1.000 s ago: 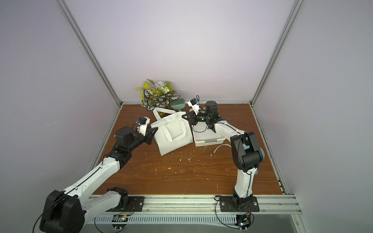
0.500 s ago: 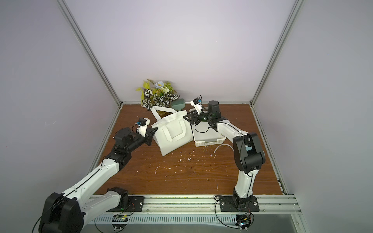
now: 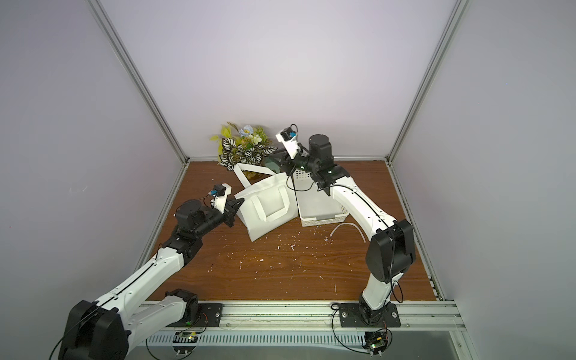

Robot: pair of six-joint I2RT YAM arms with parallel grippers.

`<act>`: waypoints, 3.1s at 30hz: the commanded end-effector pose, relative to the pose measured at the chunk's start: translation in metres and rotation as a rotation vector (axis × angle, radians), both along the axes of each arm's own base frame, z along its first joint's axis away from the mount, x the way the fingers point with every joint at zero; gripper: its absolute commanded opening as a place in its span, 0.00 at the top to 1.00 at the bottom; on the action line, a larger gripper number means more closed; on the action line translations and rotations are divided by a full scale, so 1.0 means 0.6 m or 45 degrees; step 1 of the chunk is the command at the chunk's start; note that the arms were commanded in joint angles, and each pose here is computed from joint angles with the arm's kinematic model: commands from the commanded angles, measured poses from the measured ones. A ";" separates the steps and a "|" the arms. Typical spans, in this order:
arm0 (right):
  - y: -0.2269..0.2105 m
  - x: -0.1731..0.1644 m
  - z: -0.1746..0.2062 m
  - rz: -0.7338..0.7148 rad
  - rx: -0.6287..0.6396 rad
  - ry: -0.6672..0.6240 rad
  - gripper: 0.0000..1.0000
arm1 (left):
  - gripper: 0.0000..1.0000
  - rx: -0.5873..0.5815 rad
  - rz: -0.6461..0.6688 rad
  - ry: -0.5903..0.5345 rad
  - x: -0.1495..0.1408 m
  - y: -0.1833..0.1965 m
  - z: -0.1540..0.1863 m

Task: Place the ice pack in the delivery bag
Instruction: Seal the delivery bag at the center of the board.

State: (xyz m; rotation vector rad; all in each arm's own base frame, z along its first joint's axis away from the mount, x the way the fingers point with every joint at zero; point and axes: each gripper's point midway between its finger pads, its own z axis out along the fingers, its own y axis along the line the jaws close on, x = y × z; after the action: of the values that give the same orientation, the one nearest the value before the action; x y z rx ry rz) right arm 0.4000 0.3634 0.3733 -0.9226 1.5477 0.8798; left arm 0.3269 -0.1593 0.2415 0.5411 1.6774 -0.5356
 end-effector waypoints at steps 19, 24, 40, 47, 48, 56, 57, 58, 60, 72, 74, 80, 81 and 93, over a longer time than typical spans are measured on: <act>0.089 -0.110 -0.146 0.235 -0.155 0.236 0.78 | 0.97 -0.005 0.004 -0.056 0.003 0.004 0.023; 0.081 -0.122 -0.147 0.199 -0.105 0.148 0.62 | 0.97 -0.008 -0.014 -0.048 0.003 0.000 0.025; 0.083 -0.092 -0.225 0.025 -0.342 -0.023 0.40 | 0.99 -0.017 -0.061 -0.054 -0.004 -0.008 0.029; 0.080 -0.065 -0.251 -0.133 -0.450 -0.072 0.38 | 0.99 -0.016 -0.072 -0.063 -0.007 -0.009 0.032; 0.079 -0.065 -0.255 -0.135 -0.459 -0.075 0.38 | 0.99 -0.015 -0.073 -0.065 -0.008 -0.009 0.032; 0.068 -0.066 -0.260 -0.123 -0.565 -0.139 0.37 | 1.00 0.018 -0.068 -0.078 -0.010 -0.006 0.028; 0.067 -0.066 -0.258 -0.113 -0.582 -0.157 0.37 | 1.00 0.022 -0.071 -0.082 -0.011 -0.007 0.028; 0.066 -0.067 -0.257 -0.099 -0.609 -0.176 0.38 | 1.00 0.026 -0.077 -0.088 -0.012 -0.008 0.030; 0.065 -0.067 -0.253 -0.076 -0.655 -0.207 0.38 | 1.00 0.043 -0.086 -0.089 -0.014 -0.008 0.027; 0.073 -0.124 -0.177 0.230 -0.725 -0.372 0.33 | 1.00 0.104 -0.070 -0.142 -0.015 -0.002 0.028; 0.068 -0.130 -0.163 0.268 -0.728 -0.423 0.32 | 1.00 0.100 -0.067 -0.160 -0.015 -0.002 0.028; 0.052 -0.129 -0.102 0.292 -0.667 -0.534 0.30 | 1.00 0.082 -0.079 -0.170 -0.012 -0.006 0.028; 0.049 -0.124 -0.088 0.282 -0.652 -0.550 0.28 | 1.00 0.082 -0.080 -0.172 -0.011 -0.006 0.028; 0.079 -0.088 -0.062 0.390 -0.571 -0.548 0.32 | 1.00 0.076 -0.088 -0.173 -0.013 -0.008 0.029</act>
State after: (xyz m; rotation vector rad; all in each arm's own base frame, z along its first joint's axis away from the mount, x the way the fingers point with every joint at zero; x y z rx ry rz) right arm 0.3507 0.4044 0.3489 -1.5354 1.2622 0.4257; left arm 0.3189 -0.1637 0.2456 0.6562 1.6162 -0.4960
